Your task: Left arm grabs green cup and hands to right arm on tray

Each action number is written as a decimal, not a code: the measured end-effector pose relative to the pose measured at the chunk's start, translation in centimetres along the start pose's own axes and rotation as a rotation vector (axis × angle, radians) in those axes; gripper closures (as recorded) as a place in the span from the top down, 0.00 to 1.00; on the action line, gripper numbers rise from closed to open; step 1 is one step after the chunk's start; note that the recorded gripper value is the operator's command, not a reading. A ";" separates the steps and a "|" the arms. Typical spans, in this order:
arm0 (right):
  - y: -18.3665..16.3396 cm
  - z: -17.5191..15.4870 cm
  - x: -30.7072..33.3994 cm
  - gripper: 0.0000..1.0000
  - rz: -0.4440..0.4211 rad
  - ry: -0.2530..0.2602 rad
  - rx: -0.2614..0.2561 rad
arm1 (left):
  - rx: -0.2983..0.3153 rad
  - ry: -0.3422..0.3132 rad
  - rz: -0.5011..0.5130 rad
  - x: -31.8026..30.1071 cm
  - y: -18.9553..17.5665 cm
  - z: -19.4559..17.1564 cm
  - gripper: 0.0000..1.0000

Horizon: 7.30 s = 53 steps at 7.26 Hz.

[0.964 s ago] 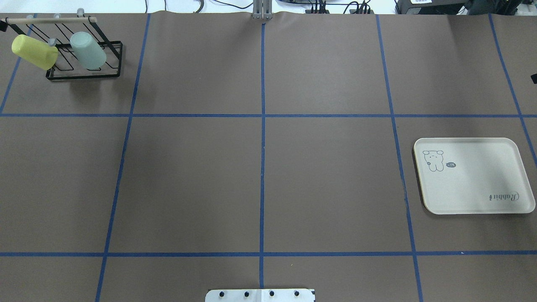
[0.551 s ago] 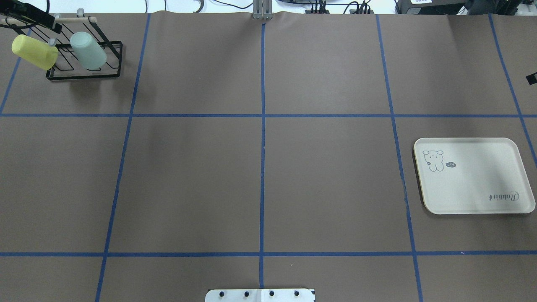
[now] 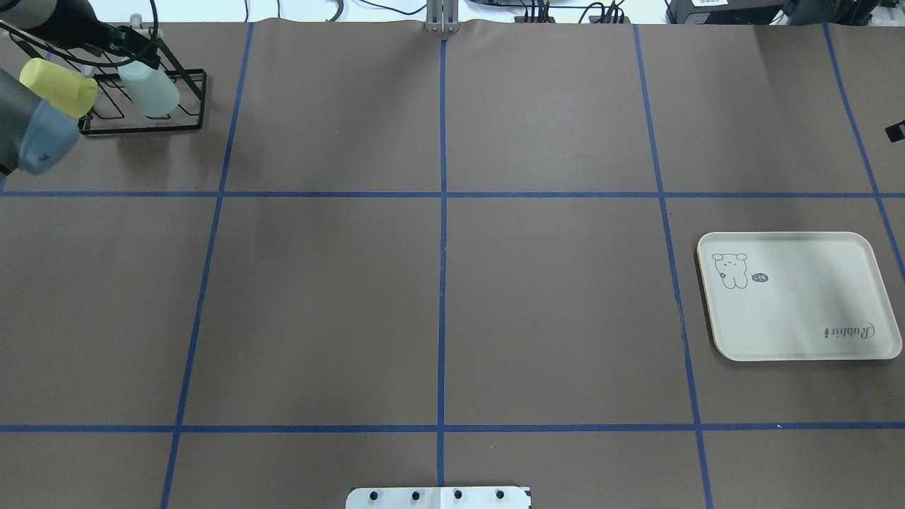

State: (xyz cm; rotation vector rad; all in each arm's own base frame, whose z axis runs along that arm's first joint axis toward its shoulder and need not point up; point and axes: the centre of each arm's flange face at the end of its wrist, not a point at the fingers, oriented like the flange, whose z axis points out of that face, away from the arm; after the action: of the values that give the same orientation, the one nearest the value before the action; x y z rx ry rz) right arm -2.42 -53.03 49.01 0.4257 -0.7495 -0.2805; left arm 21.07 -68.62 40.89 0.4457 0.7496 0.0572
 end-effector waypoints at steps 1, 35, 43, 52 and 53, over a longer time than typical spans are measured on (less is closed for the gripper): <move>0.0 0.0 0.0 1.00 0.000 -0.001 0.000 | -0.005 -0.037 -0.004 -0.1 -0.4 1.6 1.00; -0.4 -2.0 -37.7 1.00 0.492 -1.218 0.666 | 0.116 0.902 -0.513 24.5 9.6 -27.4 0.00; -0.2 -5.3 -50.7 1.00 0.632 -1.608 0.736 | -0.049 1.123 -0.519 31.7 13.5 -30.2 0.00; -0.6 -6.2 -52.2 0.59 0.665 -1.630 0.748 | -0.119 1.157 -0.531 33.9 14.8 -30.3 0.00; -0.6 -6.1 -52.3 0.49 0.665 -1.631 0.745 | -0.122 1.157 -0.531 34.0 14.8 -30.3 0.00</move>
State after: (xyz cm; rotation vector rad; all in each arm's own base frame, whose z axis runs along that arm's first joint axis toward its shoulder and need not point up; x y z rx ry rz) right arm -34.82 -31.33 13.60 0.5678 -2.5645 0.4090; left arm 27.34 -36.93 5.56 0.0399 1.9701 -0.1546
